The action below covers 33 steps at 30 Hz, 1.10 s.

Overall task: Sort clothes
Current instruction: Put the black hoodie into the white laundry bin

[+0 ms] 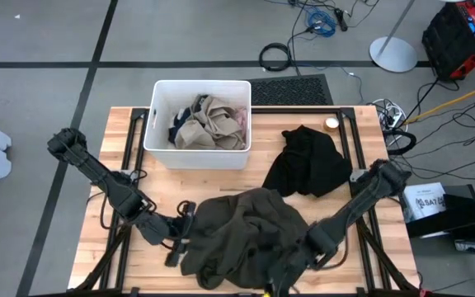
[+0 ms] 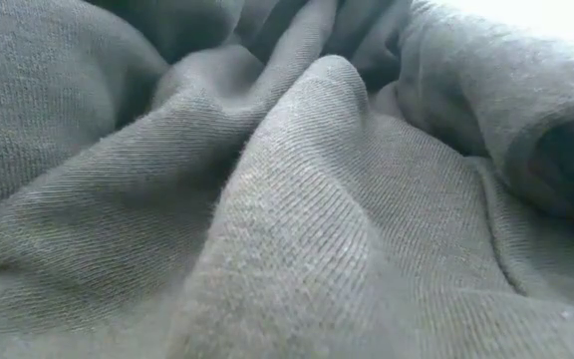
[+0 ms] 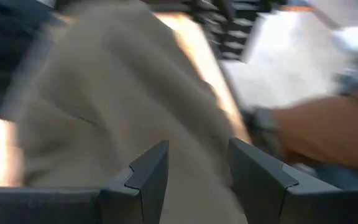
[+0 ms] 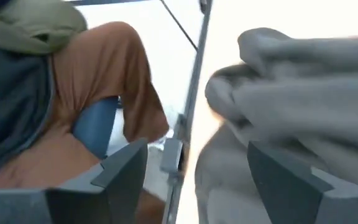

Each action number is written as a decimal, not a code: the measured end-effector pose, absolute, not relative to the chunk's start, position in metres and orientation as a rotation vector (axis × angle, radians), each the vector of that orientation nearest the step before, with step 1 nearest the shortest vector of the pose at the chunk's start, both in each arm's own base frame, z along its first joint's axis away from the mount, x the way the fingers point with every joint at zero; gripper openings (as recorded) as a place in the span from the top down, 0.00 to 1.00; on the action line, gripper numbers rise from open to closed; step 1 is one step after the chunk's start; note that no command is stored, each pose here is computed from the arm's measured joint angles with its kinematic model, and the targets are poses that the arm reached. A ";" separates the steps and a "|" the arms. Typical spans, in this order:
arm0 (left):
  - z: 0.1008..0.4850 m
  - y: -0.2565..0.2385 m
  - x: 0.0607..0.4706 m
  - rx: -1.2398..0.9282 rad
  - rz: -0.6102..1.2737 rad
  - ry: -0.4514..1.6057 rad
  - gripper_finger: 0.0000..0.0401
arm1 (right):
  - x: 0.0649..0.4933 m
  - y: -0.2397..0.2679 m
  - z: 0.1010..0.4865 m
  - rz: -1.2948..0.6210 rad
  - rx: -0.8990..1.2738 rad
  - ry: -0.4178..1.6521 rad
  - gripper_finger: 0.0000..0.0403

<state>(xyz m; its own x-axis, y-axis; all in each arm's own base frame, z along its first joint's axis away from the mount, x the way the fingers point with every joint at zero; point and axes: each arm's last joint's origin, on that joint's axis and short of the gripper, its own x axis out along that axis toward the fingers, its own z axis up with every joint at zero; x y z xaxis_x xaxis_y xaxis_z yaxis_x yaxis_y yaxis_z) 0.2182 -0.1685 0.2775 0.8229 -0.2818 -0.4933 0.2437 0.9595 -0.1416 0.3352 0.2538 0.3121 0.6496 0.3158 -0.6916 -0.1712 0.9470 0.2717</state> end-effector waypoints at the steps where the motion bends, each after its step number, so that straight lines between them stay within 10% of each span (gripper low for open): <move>1: 0.277 -0.171 0.217 -0.106 -0.333 0.564 0.57 | 0.340 0.259 0.306 0.299 0.159 0.803 0.35; 15: 0.245 -0.164 0.191 -0.527 0.183 0.850 0.57 | 0.367 0.265 0.261 0.270 0.114 0.840 0.40; 33: 0.179 -0.132 0.220 -0.586 0.284 1.093 0.57 | 0.365 0.266 0.260 0.250 0.152 0.860 0.40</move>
<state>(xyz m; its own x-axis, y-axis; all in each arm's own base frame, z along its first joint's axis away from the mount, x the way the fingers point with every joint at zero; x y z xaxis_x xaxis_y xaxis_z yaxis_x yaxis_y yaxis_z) 0.2196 -0.1323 0.1789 0.4440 -0.0657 -0.8936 -0.4925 0.8152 -0.3047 0.3654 0.2658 0.2598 0.6258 0.2782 -0.7287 -0.1561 0.9600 0.2324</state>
